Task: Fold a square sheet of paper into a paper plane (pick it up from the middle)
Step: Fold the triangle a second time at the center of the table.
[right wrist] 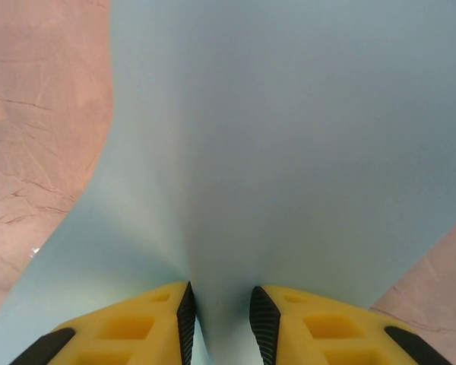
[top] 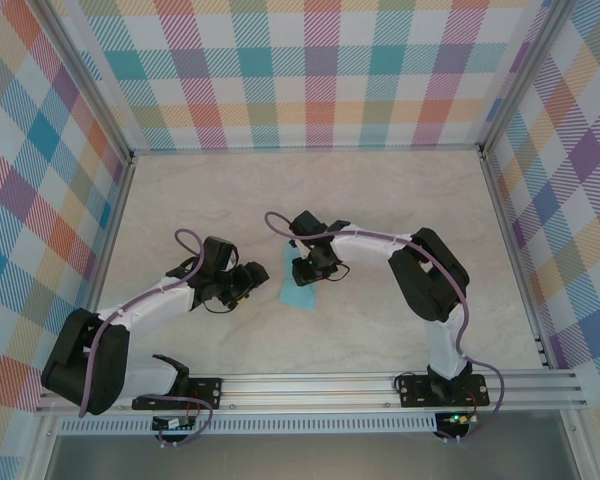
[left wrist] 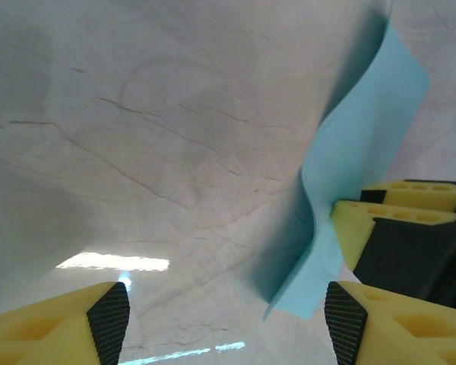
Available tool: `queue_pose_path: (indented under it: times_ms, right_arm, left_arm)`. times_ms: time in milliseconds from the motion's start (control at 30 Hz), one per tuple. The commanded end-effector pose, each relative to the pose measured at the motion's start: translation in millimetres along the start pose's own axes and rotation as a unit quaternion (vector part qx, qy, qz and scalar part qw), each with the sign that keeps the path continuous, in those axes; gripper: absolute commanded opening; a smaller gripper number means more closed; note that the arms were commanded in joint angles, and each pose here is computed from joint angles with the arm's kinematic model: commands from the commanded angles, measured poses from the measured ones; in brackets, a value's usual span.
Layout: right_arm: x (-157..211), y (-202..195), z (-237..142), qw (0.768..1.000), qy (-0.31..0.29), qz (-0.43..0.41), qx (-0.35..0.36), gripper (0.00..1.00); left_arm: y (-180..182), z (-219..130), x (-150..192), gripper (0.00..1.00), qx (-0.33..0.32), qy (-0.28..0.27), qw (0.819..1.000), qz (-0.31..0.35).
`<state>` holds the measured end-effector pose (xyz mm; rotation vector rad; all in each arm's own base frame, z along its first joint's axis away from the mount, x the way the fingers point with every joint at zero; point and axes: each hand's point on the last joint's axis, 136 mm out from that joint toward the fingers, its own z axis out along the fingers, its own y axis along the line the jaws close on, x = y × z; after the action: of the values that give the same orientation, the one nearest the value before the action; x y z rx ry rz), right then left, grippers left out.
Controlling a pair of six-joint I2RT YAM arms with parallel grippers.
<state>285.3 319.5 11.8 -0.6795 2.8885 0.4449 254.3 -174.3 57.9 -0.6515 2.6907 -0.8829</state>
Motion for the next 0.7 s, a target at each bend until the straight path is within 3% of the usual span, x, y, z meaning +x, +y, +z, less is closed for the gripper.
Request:
queue_pose_path:
  times_ms: [0,300,533,667]
  right_arm:
    - [53.3,-29.1,47.3,0.995,0.093,0.038,0.011,0.31]
    - [53.7,-30.6,47.9,0.993,0.098,0.06,-0.018,0.29]
    - [53.5,-30.9,47.5,0.992,0.1,0.071,-0.034,0.3]
    - [53.4,-31.5,47.5,0.992,0.1,0.072,-0.034,0.3]
  left_arm:
    - [-31.5,2.9,5.9,0.69,0.054,0.019,0.998,0.033]
    - [-52.0,12.1,24.9,0.57,0.077,0.054,0.992,0.086]
    - [-58.1,26.0,36.9,0.55,0.079,0.08,0.988,0.106]
    - [-48.7,33.3,36.3,0.54,0.048,0.081,0.989,0.112]
